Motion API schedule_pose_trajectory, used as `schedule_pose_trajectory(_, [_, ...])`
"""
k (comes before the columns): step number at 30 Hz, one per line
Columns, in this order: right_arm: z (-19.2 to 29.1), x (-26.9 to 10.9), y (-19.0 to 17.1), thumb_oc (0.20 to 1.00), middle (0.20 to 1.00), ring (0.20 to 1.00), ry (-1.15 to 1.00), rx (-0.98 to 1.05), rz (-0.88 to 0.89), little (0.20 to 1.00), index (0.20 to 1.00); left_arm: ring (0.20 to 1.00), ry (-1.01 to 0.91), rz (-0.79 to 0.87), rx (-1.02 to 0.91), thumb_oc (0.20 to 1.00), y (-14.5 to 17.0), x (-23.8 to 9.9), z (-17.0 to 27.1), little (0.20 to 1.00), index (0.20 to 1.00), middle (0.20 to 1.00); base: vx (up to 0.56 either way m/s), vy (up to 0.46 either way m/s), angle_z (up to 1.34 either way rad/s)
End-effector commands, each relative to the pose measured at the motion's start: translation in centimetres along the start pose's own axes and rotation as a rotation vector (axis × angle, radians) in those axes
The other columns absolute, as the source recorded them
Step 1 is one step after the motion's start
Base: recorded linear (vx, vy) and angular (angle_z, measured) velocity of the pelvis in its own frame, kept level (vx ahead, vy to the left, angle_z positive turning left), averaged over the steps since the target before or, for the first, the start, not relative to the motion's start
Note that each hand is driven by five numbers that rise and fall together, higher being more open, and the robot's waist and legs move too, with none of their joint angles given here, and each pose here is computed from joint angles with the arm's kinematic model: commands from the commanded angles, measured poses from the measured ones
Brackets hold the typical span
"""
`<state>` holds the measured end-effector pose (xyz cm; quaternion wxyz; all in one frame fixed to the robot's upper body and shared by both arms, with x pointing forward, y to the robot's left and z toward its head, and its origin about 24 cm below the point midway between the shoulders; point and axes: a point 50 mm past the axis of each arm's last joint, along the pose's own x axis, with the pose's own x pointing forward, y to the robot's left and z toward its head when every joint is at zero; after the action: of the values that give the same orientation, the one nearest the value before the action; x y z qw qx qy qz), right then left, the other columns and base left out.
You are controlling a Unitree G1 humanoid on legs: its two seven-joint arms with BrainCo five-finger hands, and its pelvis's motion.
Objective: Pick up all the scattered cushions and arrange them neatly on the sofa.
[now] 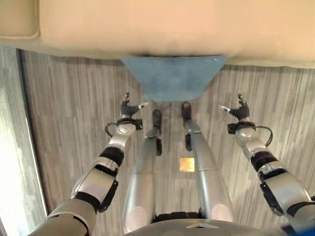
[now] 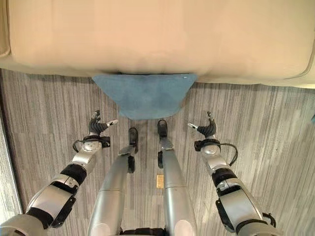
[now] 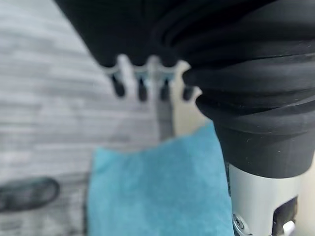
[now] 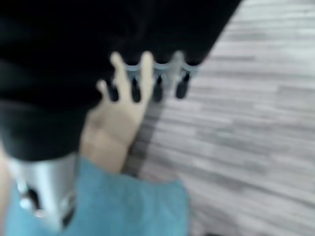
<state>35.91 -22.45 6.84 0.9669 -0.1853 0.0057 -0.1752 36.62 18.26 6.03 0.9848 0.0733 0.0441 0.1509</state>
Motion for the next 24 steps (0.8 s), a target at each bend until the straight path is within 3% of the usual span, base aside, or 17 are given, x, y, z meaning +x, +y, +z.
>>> schedule_pose_trajectory(1, [-2.3,-1.2,-1.5,1.000,1.000,1.000,0.025,0.010,-0.076,1.000,1.000,1.000,0.027,0.065,-0.019,1.000,0.5,-0.7,-1.6,1.000,1.000,1.000,0.02,-0.071,0.14])
schedule_pose_trajectory(5, [2.4,1.0,-2.2,1.000,1.000,1.000,-0.118,0.021,-0.113,1.000,1.000,1.000,-0.086,0.070,-0.076,1.000,-0.2,0.6,2.8,1.000,1.000,1.000,0.02,-0.061,0.08])
schedule_pose_trajectory(11, [4.8,1.9,-2.3,1.000,1.000,1.000,-0.174,0.072,-0.135,1.000,1.000,1.000,-0.132,0.111,-0.095,1.000,0.6,1.4,5.0,1.000,1.000,1.000,0.02,-0.032,0.06])
schedule_pose_trajectory(24, [12.7,3.9,-4.0,1.000,1.000,1.000,-0.360,0.178,-0.134,1.000,1.000,1.000,-0.372,0.117,-0.147,1.000,3.0,3.4,15.3,1.000,1.000,1.000,0.03,0.029,-0.03])
